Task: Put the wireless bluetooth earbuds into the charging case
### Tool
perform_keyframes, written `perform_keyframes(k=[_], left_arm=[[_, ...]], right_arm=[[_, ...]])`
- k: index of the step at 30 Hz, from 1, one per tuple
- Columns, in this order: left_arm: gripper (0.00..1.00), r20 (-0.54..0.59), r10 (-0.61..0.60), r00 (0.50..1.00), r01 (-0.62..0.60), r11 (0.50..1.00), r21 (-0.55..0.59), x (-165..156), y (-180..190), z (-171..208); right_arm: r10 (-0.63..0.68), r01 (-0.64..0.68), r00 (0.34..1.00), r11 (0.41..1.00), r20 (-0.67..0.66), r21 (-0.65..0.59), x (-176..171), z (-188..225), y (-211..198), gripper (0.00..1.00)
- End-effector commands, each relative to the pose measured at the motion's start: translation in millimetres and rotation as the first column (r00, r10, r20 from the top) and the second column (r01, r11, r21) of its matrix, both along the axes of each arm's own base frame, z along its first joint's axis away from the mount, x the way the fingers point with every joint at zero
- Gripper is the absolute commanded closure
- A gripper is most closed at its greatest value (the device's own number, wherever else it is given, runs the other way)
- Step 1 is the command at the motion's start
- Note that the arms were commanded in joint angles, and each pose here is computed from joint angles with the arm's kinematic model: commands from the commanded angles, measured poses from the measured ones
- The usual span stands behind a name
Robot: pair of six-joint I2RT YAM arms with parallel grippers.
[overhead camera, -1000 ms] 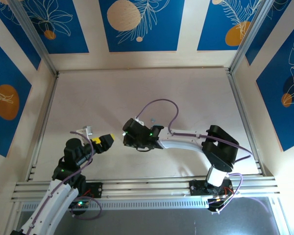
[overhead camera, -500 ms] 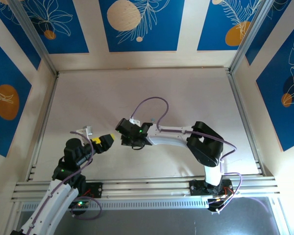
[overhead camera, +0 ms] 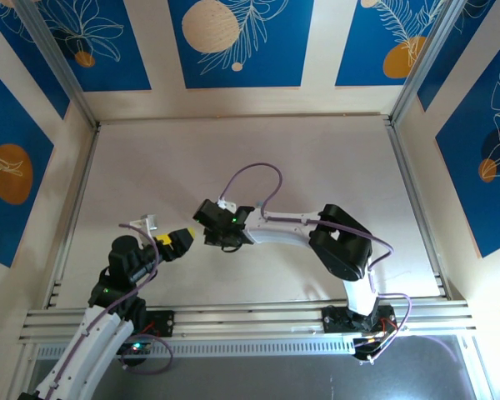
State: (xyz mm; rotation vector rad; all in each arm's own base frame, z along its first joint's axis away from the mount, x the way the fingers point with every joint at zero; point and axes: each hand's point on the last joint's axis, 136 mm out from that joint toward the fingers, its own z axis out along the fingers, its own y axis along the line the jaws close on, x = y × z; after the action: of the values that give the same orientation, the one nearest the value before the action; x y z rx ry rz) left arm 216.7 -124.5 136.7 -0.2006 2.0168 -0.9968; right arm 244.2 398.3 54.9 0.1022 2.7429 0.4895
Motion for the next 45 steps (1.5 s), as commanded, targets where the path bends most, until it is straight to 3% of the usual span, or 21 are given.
perform_keyframes(k=[1, 33, 45], left_arm=[[0.00, 0.025, -0.005, 1.000, 0.005, 1.000, -0.002, 0, 0, 7], [0.00, 0.028, -0.008, 1.000, 0.008, 1.000, -0.003, 0, 0, 8], [0.00, 0.025, -0.005, 1.000, 0.005, 1.000, -0.001, 0, 0, 7]], right_arm=[[-0.007, 0.007, 1.000, 1.000, 0.017, -0.025, 7, 1, -1, 0.85], [-0.009, 0.009, 1.000, 0.999, 0.001, -0.042, 13, -10, 2, 0.85], [0.003, -0.003, 1.000, 1.000, 0.004, -0.030, 13, -4, 5, 0.78]])
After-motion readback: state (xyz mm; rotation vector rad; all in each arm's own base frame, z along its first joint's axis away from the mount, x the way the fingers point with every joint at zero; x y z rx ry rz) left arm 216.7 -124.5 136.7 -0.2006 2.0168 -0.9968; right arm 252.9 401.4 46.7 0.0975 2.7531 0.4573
